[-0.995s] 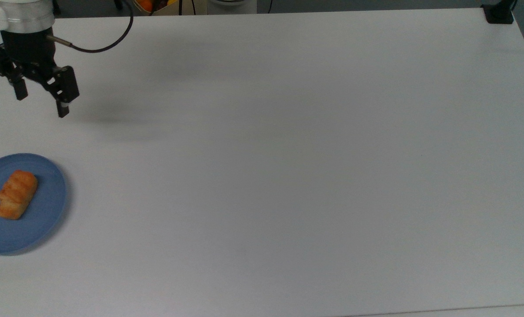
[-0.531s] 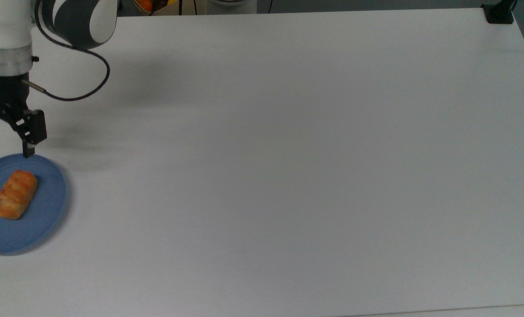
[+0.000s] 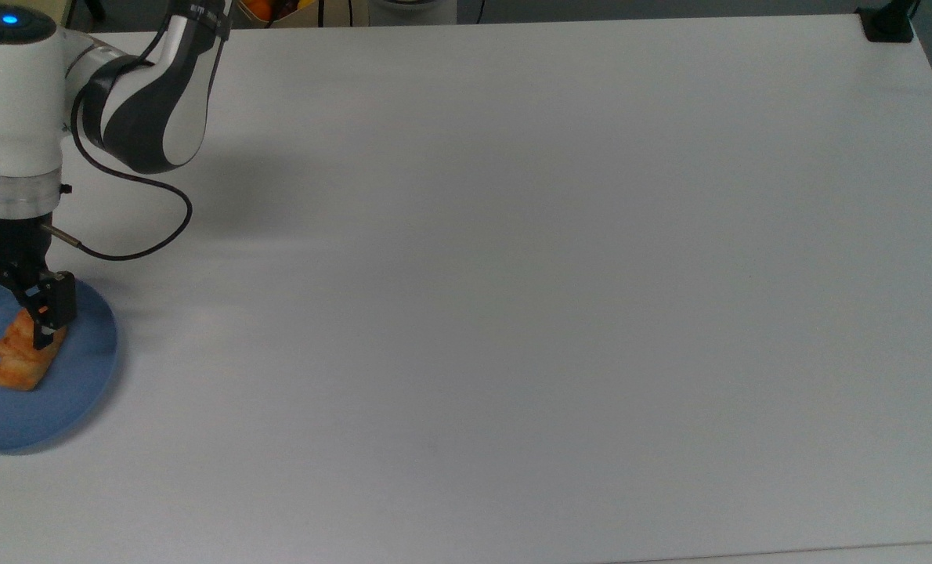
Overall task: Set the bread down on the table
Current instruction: 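Lower the gripper around the bread roll and close on it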
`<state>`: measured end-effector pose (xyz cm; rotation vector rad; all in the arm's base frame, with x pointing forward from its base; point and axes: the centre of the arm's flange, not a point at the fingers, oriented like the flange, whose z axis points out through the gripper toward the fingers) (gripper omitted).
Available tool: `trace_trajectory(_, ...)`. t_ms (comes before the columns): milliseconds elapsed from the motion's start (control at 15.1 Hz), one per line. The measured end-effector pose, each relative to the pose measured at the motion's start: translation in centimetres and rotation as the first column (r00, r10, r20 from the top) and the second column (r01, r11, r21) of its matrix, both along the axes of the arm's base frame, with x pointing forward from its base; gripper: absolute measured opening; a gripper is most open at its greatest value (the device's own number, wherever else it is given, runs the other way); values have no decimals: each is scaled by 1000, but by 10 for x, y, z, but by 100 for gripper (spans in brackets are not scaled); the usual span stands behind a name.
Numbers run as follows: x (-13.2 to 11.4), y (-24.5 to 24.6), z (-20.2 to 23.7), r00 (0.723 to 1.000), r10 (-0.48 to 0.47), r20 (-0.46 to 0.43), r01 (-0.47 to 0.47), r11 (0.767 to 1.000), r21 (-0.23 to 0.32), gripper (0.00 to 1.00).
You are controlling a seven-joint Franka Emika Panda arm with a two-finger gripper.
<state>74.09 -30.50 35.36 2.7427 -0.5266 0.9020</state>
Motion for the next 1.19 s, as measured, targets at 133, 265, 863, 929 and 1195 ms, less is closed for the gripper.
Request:
trace_trajectory(133,-1,-8,-19,1000,-7,7,7,1000,-8,100)
trace_trajectory(265,0,-10,-33,1000,-7,13,7,1000,-15,100)
trace_trajectory(863,3,-6,-50,1000,2,18,-1,1000,-19,100)
trace_trajectory(929,3,-6,-53,1000,4,27,-3,1000,-24,100)
trace_trajectory(1195,4,-5,-62,1000,7,28,-6,1000,-26,96)
